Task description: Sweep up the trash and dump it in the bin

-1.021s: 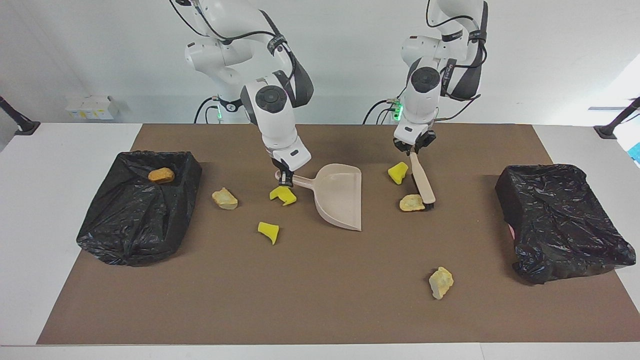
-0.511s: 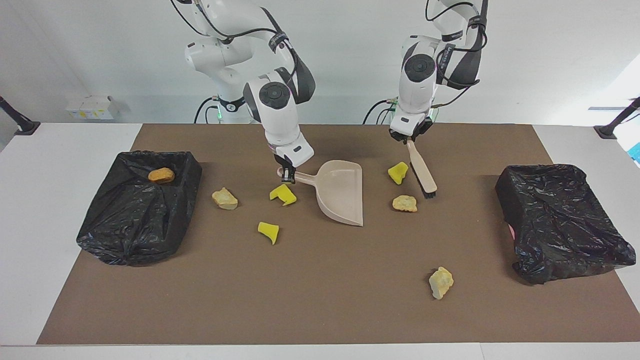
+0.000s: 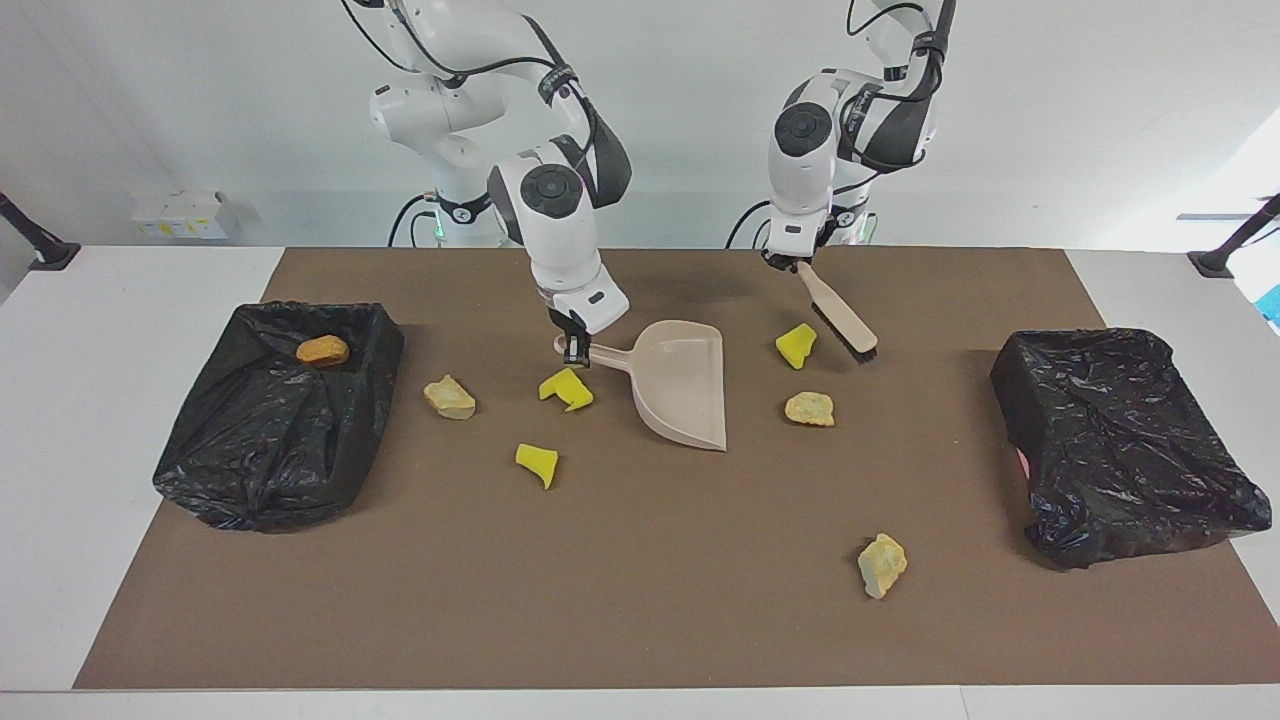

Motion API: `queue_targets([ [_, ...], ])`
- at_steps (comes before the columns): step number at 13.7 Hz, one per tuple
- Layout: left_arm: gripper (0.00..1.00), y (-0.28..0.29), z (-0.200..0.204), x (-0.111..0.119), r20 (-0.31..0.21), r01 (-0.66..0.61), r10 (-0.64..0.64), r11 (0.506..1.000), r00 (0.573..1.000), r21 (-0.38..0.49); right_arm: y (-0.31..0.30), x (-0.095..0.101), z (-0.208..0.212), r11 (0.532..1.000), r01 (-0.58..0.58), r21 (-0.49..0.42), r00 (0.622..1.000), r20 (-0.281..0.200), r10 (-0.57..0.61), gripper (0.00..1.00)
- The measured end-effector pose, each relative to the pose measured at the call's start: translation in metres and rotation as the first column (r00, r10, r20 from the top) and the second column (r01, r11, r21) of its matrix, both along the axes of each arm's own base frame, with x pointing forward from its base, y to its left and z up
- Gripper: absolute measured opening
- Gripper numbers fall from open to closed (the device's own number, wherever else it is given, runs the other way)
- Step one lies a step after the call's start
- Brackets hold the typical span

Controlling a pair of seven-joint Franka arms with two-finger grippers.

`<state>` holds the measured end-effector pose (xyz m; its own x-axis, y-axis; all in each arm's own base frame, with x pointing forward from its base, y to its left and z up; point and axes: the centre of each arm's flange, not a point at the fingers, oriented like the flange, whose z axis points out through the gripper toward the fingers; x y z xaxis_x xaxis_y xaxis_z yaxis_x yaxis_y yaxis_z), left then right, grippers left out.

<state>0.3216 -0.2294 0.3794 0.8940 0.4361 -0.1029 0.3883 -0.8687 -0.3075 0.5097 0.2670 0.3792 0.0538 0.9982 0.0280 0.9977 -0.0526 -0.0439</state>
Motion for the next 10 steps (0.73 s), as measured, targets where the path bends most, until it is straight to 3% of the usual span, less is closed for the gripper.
queue_targets([
  [3,0.26,-0.005,-0.016,-0.004,0.013,-0.032,0.032,0.999,0.999,-0.041,0.0,0.001,0.0,0.998,-0.058,-0.009,0.998,0.02,0.058,0.32],
  [6,0.26,-0.008,-0.027,0.01,0.047,-0.022,0.026,0.996,0.999,-0.089,0.009,-0.003,-0.003,0.996,-0.09,-0.022,0.996,0.027,0.09,0.32],
  [10,0.26,-0.006,-0.031,0.04,0.049,0.151,-0.145,0.976,0.988,-0.155,0.014,-0.005,-0.008,0.994,-0.103,-0.028,0.994,0.03,0.104,0.32],
])
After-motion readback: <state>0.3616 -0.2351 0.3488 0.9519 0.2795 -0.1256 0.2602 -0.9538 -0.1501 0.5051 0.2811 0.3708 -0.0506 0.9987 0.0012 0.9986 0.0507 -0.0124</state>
